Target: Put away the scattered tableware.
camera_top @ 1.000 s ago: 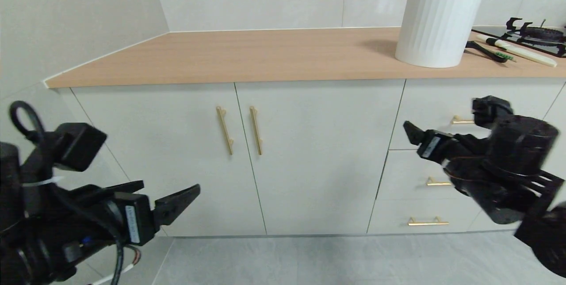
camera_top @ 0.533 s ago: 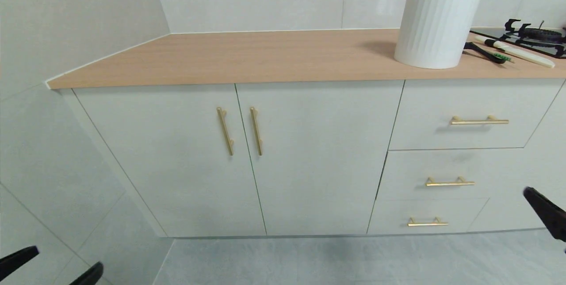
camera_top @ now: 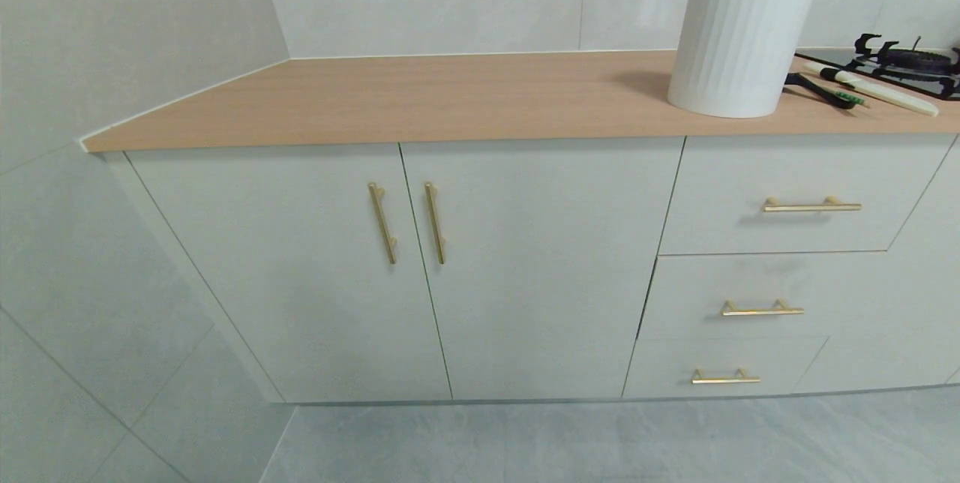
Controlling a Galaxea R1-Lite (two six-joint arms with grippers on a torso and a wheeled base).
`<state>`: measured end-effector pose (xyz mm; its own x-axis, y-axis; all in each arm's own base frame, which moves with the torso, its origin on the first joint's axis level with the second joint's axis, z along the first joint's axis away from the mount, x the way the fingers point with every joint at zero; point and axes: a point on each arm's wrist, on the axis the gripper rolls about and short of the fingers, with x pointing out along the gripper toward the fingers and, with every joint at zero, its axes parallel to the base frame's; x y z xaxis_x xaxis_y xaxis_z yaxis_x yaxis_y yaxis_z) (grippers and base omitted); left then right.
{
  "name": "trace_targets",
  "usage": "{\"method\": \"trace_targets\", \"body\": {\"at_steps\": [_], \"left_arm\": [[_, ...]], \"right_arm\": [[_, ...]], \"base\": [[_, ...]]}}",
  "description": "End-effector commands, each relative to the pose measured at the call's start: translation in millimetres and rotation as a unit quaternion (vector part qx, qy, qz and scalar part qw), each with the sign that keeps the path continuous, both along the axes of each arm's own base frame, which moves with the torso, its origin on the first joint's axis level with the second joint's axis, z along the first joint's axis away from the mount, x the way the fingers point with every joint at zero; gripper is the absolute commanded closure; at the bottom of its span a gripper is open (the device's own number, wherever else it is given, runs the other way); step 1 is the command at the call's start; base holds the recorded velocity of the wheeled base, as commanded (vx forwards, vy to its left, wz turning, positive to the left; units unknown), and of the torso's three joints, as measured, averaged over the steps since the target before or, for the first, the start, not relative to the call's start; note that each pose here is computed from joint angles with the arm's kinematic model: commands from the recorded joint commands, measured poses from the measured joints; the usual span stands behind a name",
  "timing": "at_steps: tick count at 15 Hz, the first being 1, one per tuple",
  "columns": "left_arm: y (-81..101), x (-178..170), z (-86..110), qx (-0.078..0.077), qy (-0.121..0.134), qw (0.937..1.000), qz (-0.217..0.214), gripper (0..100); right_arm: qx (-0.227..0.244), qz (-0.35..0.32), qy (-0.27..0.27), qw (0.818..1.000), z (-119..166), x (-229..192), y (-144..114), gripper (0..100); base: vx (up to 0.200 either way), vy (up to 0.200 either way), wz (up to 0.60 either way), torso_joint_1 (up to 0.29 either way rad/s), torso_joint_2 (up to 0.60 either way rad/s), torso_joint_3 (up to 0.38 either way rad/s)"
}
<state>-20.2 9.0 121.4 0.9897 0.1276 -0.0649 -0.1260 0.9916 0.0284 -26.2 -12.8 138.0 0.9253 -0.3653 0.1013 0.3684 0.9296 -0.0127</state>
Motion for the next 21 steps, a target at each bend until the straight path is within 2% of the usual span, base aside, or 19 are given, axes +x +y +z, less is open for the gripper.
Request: {"method": "trace_targets", "body": {"at_steps": [1,2,3,5,6,8,9,11,15,18,21], "left_arm": [[-0.7,-4,-16.9,0.0,-0.02,0.9982,0.057,0],[-1.6,-4,-21.8,0.001,-0.023,0.9973,0.069,0],[-3.0,-6,-39.9,0.014,-0.026,0.9964,0.08,0],[-3.3,-4,-40.7,-0.001,-0.046,0.9961,0.076,0],[-4.2,-4,-41.5,0.003,-0.046,0.9975,0.053,0],[-8.1,-3,-44.5,0.003,-0.038,0.9986,-0.036,0],[-8.8,-3,-45.7,0.003,-0.033,0.9982,-0.05,0],[-8.8,-3,-45.9,0.003,-0.032,0.9978,-0.057,0],[-8.8,-3,-45.9,0.0,-0.033,0.9979,-0.056,0],[-8.8,-3,-45.9,-0.013,-0.033,0.9978,-0.055,0],[-8.8,-3,-45.9,-0.011,-0.033,0.9979,-0.055,0]], "right_arm": [[-0.011,-0.023,-0.033,0.999,-18,-14,4,0],[-0.01,-0.021,-0.024,0.999,-23,-11,4,0],[-0.006,-0.025,-0.004,1.0,-37,-6,4,0],[-0.001,-0.019,0.004,1.0,-52,1,4,0],[0.013,0.0,0.013,1.0,-55,1,4,0],[0.019,0.074,0.022,0.997,-58,3,8,0],[0.023,0.096,0.021,0.995,-58,3,9,0],[0.023,0.16,0.055,0.985,-63,3,12,0],[0.022,0.161,0.047,0.986,-62,3,12,0],[0.022,0.161,0.047,0.986,-62,3,12,0],[0.022,0.161,0.047,0.986,-62,3,12,0]], "base": [[0.0,0.0,0.0,0.0,0.0,0.0],[0.0,0.0,0.0,0.0,0.0,0.0],[0.0,0.0,0.0,0.0,0.0,0.0],[0.0,0.0,0.0,0.0,0.0,0.0],[0.0,0.0,0.0,0.0,0.0,0.0],[0.0,0.0,0.0,0.0,0.0,0.0],[0.0,0.0,0.0,0.0,0.0,0.0],[0.0,0.0,0.0,0.0,0.0,0.0],[0.0,0.0,0.0,0.0,0.0,0.0],[0.0,0.0,0.0,0.0,0.0,0.0],[0.0,0.0,0.0,0.0,0.0,0.0]]}}
